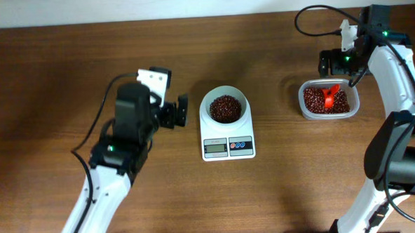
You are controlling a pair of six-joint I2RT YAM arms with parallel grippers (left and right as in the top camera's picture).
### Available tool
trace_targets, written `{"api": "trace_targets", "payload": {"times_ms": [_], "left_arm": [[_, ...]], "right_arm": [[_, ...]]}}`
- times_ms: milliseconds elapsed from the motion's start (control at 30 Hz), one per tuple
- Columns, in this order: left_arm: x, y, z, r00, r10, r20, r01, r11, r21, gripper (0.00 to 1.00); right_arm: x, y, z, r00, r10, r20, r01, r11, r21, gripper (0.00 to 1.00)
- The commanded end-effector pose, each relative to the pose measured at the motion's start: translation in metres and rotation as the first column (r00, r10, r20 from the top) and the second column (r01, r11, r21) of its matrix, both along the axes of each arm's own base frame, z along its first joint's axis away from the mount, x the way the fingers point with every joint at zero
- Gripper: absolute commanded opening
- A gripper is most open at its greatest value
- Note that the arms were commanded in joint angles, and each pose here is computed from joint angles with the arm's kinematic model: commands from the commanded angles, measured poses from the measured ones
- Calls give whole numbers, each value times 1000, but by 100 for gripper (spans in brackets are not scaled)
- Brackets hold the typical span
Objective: Scoop item into bowl and weigh 50g on scale
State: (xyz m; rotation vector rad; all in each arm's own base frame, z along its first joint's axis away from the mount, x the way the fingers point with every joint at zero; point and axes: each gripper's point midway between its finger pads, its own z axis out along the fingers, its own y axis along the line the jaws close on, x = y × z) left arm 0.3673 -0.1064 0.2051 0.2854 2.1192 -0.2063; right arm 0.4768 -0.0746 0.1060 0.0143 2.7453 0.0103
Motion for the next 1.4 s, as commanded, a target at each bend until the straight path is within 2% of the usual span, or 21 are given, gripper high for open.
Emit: {"api": "trace_targets", "payload": {"times_ms": [0, 400, 633, 967, 1100, 1367], "left_arm": [[-20, 6, -28, 1000, -11, 17, 12, 1000, -11, 99], [-67, 19, -60, 963, 2, 270, 18, 997, -71, 99], [-99, 39, -75, 933, 64, 353, -38, 996, -79, 99], [-119, 72, -74, 915, 183, 360, -172, 983, -61, 99], [-122, 88, -46, 852, 229, 471, -217, 973, -80, 99], [-122, 99, -49, 852, 235, 467, -241, 969, -48, 99]], "right_arm": [[3, -4, 3, 1000, -13, 9, 13, 1000, -4, 99], [3, -4, 3, 1000, -13, 9, 13, 1000, -4, 99], [3, -4, 3, 1000, -13, 9, 13, 1000, -4, 99], [3, -4, 3, 1000, -13, 9, 13, 1000, -4, 99], [3, -4, 3, 1000, -13, 9, 13, 1000, -4, 99], [3, -4, 3, 1000, -13, 9, 13, 1000, -4, 99]]}}
